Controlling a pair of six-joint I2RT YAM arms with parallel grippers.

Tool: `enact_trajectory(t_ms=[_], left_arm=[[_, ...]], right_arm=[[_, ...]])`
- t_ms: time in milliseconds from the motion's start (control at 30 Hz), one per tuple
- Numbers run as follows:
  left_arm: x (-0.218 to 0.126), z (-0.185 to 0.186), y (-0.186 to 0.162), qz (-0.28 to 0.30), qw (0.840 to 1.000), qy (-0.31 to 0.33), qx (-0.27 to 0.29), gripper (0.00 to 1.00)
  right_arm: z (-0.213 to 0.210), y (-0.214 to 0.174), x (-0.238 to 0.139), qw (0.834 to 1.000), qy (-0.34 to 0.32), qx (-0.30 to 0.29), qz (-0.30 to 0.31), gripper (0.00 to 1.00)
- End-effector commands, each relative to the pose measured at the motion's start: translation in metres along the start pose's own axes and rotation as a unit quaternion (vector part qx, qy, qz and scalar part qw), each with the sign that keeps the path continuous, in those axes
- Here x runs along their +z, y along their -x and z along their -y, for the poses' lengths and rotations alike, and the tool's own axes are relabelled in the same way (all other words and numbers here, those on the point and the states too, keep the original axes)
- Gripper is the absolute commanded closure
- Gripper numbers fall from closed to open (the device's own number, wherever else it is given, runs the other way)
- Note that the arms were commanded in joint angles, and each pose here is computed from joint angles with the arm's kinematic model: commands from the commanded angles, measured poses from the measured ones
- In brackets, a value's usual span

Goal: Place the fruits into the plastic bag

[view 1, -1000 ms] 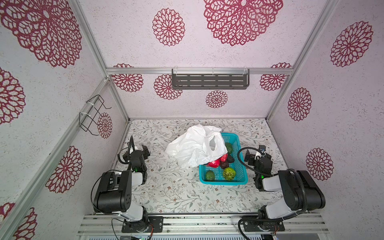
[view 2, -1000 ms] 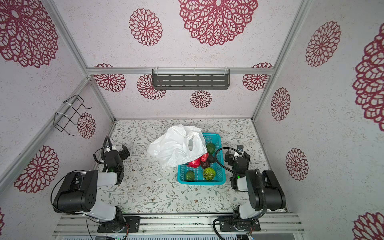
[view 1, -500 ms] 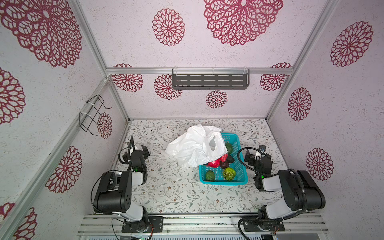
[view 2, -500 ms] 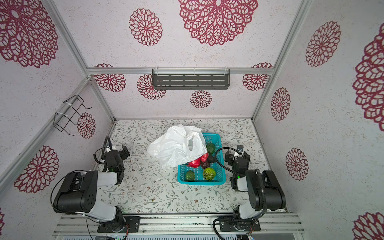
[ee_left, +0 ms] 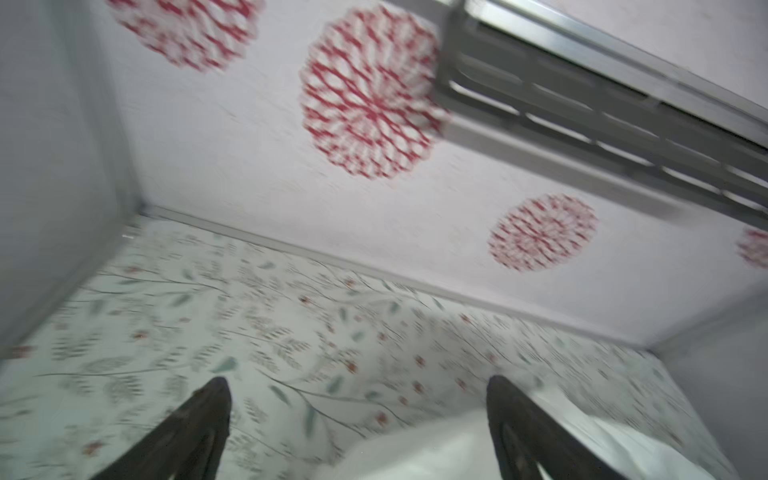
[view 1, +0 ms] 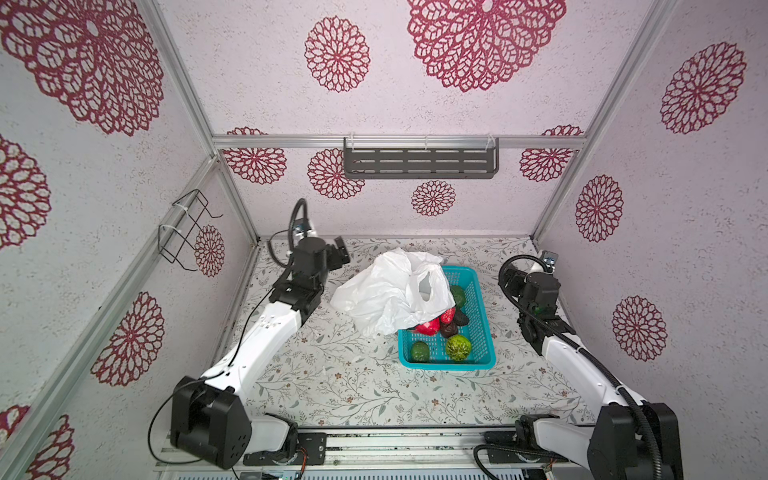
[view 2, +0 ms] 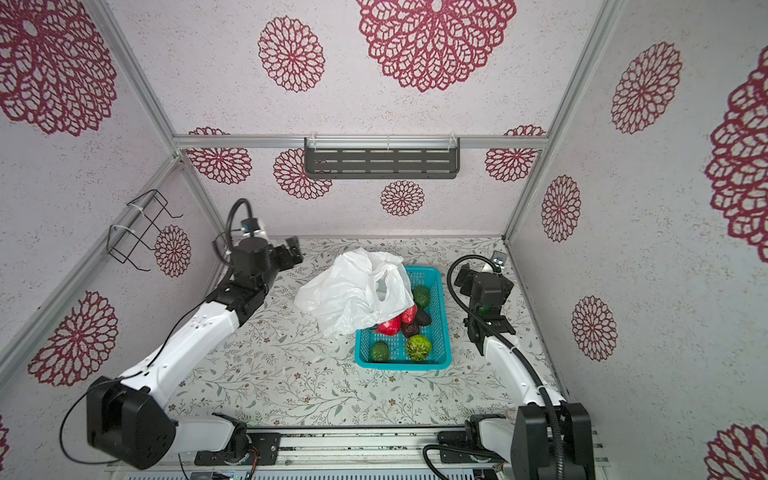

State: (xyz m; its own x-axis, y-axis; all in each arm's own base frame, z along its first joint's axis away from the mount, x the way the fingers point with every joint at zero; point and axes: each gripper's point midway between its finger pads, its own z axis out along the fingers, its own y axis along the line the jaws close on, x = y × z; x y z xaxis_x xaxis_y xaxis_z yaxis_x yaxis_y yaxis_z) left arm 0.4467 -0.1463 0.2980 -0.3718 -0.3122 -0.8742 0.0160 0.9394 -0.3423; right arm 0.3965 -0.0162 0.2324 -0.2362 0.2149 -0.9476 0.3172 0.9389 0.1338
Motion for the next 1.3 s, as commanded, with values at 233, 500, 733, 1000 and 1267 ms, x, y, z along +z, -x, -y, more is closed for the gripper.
enact_trajectory(t_ms=[233,500,733,1000,1267], left_arm=[[0.033,0.052,-0.086,-0.215,0.975,-0.03,-0.041,0.02],[0.052,0.051,-0.098,-0.264,0.965,-0.009,0.004,0.25],[0.06,0.055,-0.114,-0.298,0.954,-0.023,0.023,0.58],[0.039,0.068,-0.092,-0.269,0.958,-0.072,0.06,1.0],[0.006,0.064,-0.07,-0.211,0.971,-0.098,0.063,1.0]], right_arm=[[-0.055,-0.014,0.0,0.995,0.013,-0.086,-0.041,0.02],[-0.065,-0.009,-0.007,0.994,0.023,-0.096,-0.038,0.02],[-0.068,0.005,-0.014,0.995,0.029,-0.089,-0.026,0.02],[-0.112,0.023,-0.03,0.988,0.128,-0.076,-0.029,0.02],[-0.215,0.011,-0.087,0.919,0.38,-0.05,-0.097,0.02]])
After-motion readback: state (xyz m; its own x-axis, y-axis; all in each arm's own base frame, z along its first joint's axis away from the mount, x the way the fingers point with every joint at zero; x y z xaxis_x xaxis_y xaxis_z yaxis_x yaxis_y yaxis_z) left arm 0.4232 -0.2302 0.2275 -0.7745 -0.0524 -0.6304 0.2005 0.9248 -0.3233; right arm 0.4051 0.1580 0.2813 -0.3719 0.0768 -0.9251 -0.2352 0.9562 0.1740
